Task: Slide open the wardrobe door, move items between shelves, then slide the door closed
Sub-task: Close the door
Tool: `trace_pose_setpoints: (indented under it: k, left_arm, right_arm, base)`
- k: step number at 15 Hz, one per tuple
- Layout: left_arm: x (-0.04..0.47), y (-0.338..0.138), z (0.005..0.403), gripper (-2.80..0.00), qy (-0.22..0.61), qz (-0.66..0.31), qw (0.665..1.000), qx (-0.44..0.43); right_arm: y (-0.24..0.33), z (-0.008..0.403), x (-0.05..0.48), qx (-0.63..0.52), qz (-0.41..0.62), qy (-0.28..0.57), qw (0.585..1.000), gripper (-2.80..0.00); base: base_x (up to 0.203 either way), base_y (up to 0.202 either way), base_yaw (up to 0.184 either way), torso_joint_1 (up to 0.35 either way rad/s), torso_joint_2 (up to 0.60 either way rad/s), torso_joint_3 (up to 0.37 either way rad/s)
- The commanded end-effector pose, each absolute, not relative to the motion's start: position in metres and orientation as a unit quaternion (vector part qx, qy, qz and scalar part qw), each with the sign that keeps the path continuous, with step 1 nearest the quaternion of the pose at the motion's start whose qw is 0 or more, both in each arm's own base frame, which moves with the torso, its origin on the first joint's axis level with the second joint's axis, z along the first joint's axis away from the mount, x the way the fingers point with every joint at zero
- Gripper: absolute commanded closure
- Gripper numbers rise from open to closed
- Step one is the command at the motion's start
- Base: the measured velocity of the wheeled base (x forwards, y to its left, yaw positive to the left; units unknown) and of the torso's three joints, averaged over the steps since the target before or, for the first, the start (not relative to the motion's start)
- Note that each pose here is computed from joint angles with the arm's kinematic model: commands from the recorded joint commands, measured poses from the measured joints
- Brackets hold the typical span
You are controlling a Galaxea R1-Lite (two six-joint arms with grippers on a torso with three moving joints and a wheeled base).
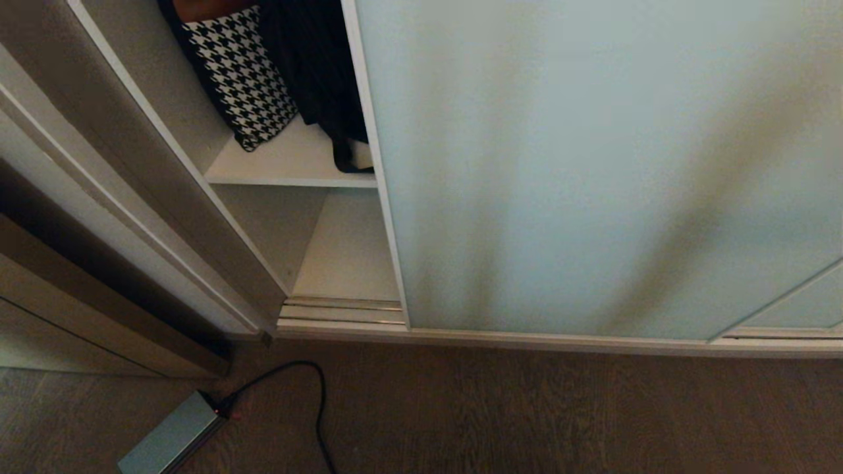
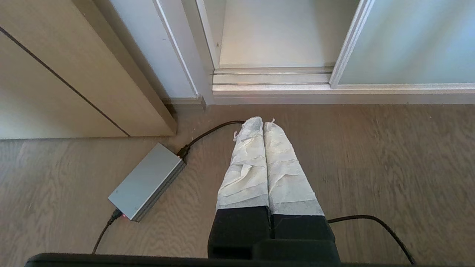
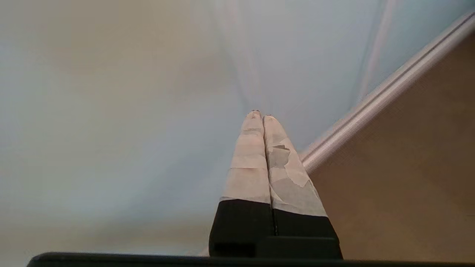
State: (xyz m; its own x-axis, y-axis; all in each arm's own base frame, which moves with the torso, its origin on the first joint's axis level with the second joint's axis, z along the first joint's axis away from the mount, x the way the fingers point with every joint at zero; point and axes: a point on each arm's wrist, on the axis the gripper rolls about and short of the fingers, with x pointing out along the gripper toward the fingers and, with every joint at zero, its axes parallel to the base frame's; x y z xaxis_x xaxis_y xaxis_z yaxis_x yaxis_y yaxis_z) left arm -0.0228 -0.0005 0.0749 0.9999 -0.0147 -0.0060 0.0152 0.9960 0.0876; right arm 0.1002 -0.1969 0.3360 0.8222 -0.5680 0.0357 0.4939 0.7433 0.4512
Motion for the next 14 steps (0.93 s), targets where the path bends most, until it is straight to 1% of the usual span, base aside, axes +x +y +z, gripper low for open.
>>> trace_pose_setpoints:
  k: [1,4,8,10,14]
  left_arm:
    - [-0.023,-0.001,0.075,0.00,0.004,-0.007,0.999,0.044]
    - [-0.023,-0.001,0.075,0.00,0.004,-0.007,0.999,0.044]
    - [-0.023,-0.001,0.075,0.00,0.003,-0.008,0.999,0.044]
    - [-0.023,-0.001,0.075,0.00,0.003,-0.008,0.999,0.044]
    - [-0.023,-0.001,0.075,0.00,0.004,-0.008,0.999,0.044]
  right_arm:
    - [-0.251,0.312,0.108,0.229,-0.287,-0.075,0.927,0.00]
    - [-0.285,0.291,0.120,0.269,-0.219,-0.047,0.937,0.00]
    - [-0.309,0.303,0.132,0.404,-0.103,-0.051,0.907,0.00]
    - [-0.324,0.300,0.138,0.440,-0.086,-0.051,0.892,0.00]
    - [-0.340,0.282,0.159,0.465,-0.065,-0.032,0.882,0.00]
  base:
    - [0.000,0.000,0.000,0.000,0.00,0.000]
    - [0.000,0.000,0.000,0.000,0.00,0.000]
    - [0.000,0.000,0.000,0.000,0.00,0.000]
    - [0.000,0.000,0.000,0.000,0.00,0.000]
    - [0.000,0.000,0.000,0.000,0.00,0.000]
